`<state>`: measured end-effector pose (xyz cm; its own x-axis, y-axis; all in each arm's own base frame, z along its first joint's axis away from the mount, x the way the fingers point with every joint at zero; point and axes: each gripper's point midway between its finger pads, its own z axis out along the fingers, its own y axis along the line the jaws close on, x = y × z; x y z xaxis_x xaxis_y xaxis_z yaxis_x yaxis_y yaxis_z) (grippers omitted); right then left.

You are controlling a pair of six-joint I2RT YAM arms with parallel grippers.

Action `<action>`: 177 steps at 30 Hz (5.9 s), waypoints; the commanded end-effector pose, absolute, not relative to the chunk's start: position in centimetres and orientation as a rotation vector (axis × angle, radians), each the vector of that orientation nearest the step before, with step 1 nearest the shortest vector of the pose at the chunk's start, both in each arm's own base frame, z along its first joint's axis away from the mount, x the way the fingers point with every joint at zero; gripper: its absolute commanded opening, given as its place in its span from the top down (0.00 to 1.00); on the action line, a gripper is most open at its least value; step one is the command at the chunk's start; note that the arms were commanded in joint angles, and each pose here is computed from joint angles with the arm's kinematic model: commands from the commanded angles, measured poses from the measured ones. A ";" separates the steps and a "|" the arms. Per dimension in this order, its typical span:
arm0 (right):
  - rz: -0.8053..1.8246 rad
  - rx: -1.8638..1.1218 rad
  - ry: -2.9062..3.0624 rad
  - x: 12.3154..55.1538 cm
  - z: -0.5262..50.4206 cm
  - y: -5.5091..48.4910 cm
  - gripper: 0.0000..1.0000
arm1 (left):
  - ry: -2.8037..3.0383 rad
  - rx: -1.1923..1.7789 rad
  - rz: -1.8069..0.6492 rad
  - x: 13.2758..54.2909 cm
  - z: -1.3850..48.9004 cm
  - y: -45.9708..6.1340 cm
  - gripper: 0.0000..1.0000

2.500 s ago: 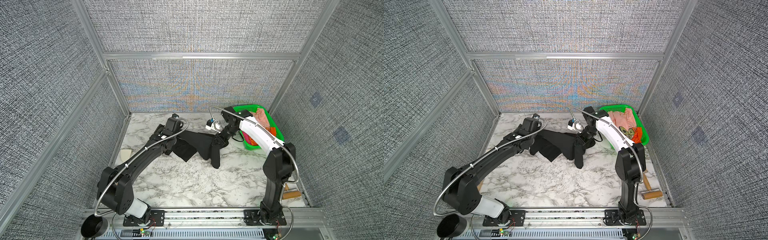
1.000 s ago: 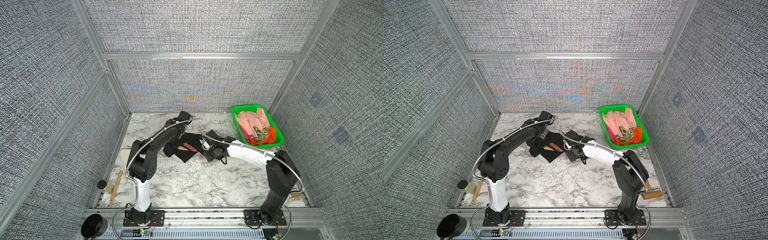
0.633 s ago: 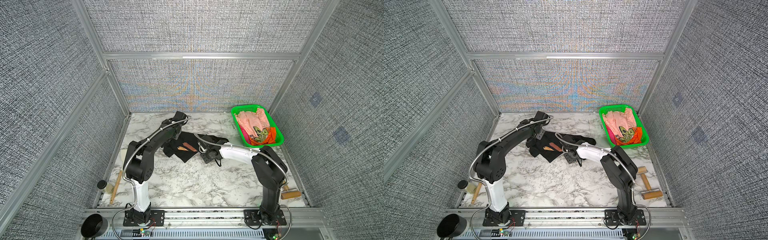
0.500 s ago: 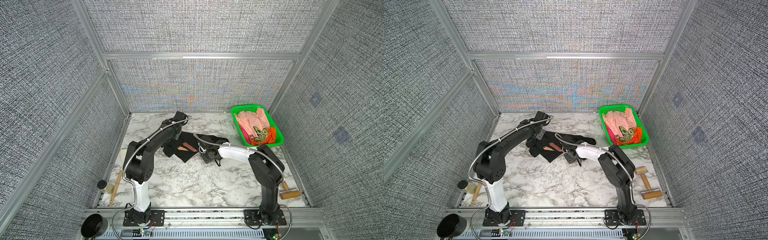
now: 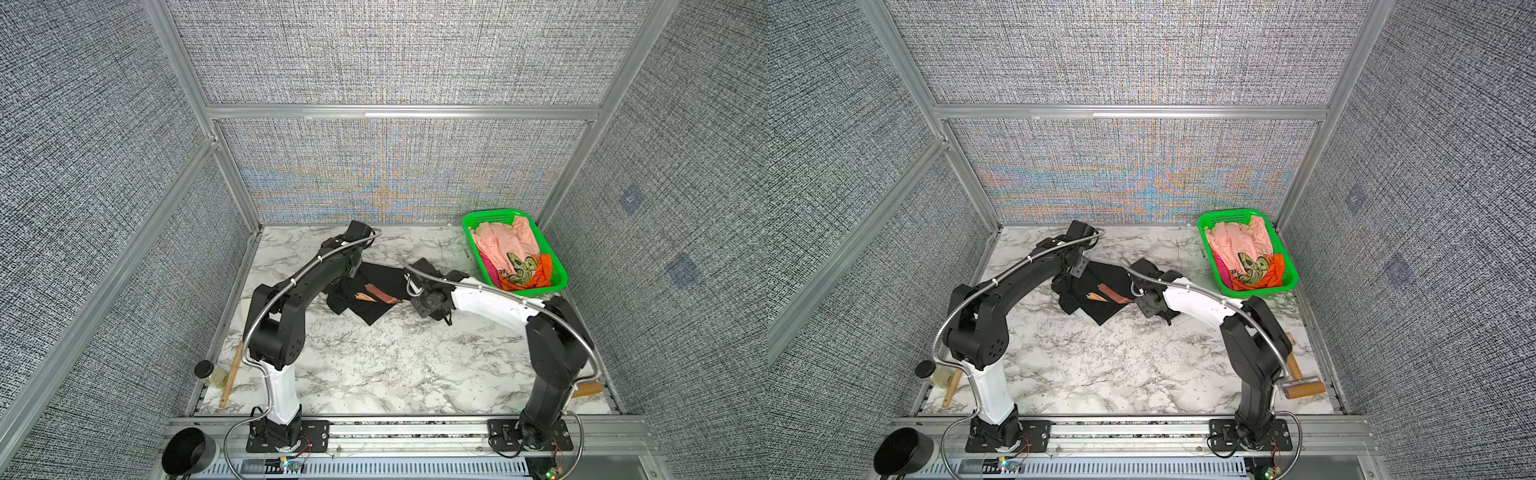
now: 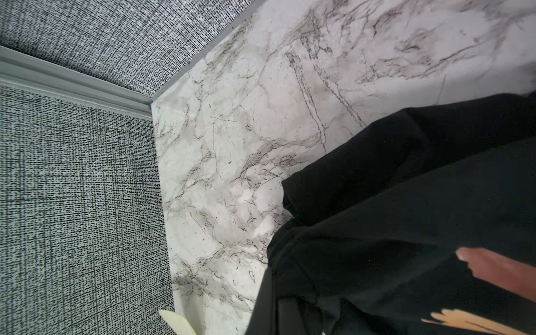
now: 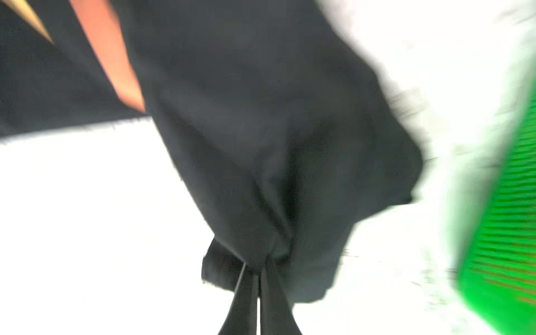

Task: Fold and stack t-shirts
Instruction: Flatten out the T-shirt at the center of the table.

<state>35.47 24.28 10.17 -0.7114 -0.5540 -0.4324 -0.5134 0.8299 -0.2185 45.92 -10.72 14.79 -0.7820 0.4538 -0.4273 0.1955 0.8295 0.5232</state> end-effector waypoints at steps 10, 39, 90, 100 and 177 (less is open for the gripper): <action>-0.070 -0.652 2.414 37.7 20.1 18.4 1.00 | 2.473 0.494 0.537 43.6 13.9 -14.7 1.00; -0.200 -0.458 2.435 37.4 19.1 8.9 1.00 | 2.556 0.351 0.300 40.8 14.1 -12.6 0.02; -0.173 -0.474 2.480 37.5 17.7 9.4 1.00 | 2.644 0.235 -0.550 45.7 8.5 -14.6 1.00; -0.147 -0.467 2.357 38.4 23.2 9.5 1.00 | 2.324 0.219 -0.576 46.9 22.4 -13.3 1.00; -0.356 -1.371 2.775 27.1 5.4 10.3 1.00 | 2.096 -0.865 -0.404 24.5 12.1 0.5 1.00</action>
